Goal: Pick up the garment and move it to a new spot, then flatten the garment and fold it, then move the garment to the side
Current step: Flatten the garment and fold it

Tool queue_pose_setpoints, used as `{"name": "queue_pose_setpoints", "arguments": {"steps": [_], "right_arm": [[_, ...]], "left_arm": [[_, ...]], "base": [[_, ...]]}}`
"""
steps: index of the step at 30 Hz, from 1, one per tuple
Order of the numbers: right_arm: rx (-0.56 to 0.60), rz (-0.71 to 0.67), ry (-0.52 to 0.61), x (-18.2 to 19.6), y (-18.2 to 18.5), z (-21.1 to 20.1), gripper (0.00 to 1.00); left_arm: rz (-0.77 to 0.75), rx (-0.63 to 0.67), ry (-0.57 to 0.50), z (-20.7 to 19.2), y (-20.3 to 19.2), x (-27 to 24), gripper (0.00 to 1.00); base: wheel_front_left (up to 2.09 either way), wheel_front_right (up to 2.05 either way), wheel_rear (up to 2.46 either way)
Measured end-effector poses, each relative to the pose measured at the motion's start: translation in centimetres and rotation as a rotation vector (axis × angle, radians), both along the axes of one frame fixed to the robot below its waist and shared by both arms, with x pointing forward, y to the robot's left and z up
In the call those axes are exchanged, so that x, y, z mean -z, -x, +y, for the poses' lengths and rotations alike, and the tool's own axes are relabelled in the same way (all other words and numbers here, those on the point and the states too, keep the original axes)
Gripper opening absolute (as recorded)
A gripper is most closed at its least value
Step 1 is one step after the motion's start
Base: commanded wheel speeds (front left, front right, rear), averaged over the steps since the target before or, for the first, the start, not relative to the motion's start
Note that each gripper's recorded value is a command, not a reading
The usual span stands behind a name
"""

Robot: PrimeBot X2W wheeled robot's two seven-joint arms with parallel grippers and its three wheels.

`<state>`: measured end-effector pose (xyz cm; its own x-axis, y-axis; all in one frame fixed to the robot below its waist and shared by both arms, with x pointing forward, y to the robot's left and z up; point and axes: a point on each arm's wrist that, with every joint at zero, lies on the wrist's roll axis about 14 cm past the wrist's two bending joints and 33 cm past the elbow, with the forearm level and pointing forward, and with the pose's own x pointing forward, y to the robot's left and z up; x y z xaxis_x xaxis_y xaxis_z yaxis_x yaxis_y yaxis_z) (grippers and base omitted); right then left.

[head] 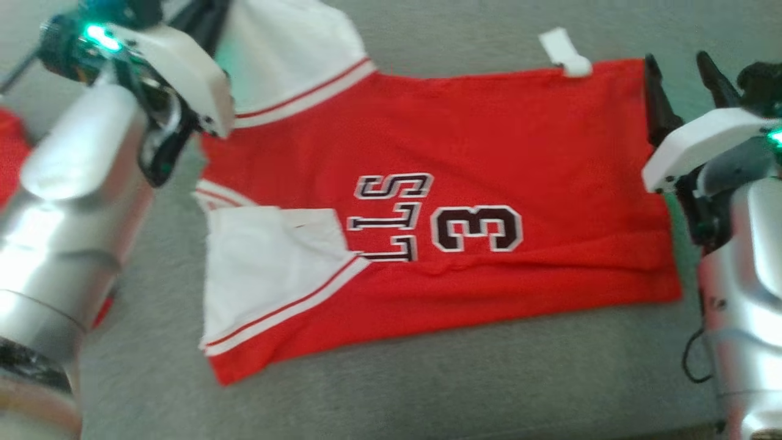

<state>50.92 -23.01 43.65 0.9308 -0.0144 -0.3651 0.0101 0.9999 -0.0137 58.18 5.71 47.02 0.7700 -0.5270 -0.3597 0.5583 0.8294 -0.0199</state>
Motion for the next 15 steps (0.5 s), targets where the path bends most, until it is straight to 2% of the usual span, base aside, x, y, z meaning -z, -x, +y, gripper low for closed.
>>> {"name": "queue_pose_setpoints", "arguments": {"steps": [10,15], "right_arm": [[-0.021,0.235,0.038,4.0,-1.3,-0.4,1.0],[-0.031,0.292,0.04,5.3,-1.9,0.0,1.0]], "left_arm": [[-0.059,0.022,-0.005,1.6,3.6,-1.6,0.0],[-0.022,0.027,0.038,1.3,4.5,-1.3,0.0]], "base": [[0.0,0.0,0.0],[0.0,0.0,0.0]]}}
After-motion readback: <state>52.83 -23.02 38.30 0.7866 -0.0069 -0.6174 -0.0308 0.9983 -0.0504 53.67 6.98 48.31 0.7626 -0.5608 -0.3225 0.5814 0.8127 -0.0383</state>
